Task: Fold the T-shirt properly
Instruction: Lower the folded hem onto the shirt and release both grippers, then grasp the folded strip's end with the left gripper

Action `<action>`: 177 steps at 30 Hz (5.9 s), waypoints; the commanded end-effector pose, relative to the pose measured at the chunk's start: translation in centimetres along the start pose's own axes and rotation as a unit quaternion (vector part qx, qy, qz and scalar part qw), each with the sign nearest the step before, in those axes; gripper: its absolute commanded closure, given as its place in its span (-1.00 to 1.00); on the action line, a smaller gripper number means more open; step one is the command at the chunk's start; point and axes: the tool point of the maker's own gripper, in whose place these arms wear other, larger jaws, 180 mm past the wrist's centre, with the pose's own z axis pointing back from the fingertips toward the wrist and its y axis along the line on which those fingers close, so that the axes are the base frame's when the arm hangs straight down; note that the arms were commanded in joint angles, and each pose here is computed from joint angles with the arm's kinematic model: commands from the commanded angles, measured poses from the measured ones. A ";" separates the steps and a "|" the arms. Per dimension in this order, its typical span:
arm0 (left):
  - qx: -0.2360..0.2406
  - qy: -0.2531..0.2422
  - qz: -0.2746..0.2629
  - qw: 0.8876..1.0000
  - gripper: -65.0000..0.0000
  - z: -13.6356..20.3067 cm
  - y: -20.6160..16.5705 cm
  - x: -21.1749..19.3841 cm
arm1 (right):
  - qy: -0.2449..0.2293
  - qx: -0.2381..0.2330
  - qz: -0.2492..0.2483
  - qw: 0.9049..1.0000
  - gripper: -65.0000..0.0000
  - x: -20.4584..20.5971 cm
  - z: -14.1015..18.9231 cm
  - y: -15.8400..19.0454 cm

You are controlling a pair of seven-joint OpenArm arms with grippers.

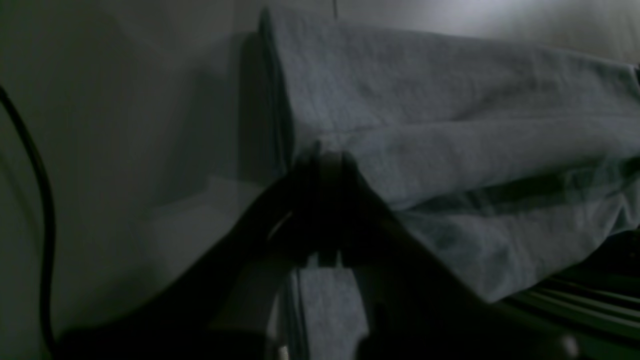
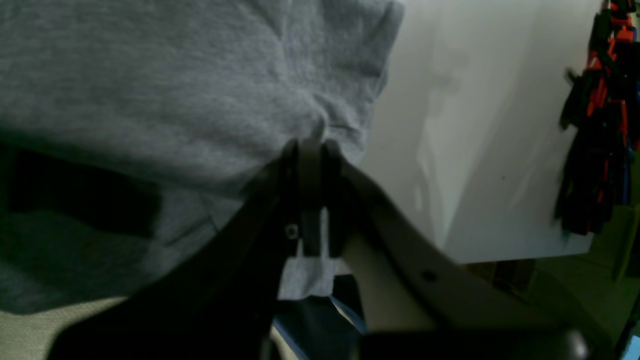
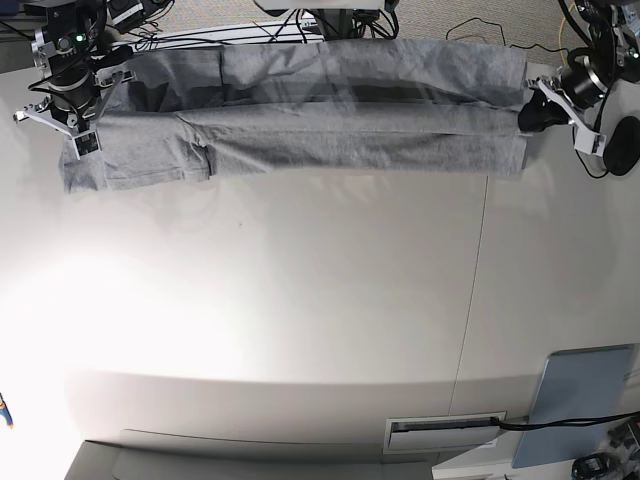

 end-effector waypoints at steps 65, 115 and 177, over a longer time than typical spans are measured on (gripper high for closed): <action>0.019 -0.014 -0.025 0.999 0.43 0.6 0.7 1.1 | 0.017 0.028 0.077 0.996 0.29 -0.6 0.4 1.2; 0.018 -0.016 -0.025 0.999 -0.43 0.6 0.7 1.1 | -0.115 0.056 -0.119 0.985 0.29 8.7 -4.2 -1.4; 0.073 -0.003 0.039 0.997 -0.43 -1.2 2.4 -0.7 | -0.096 0.101 -0.108 0.984 0.29 8.6 -4.5 0.0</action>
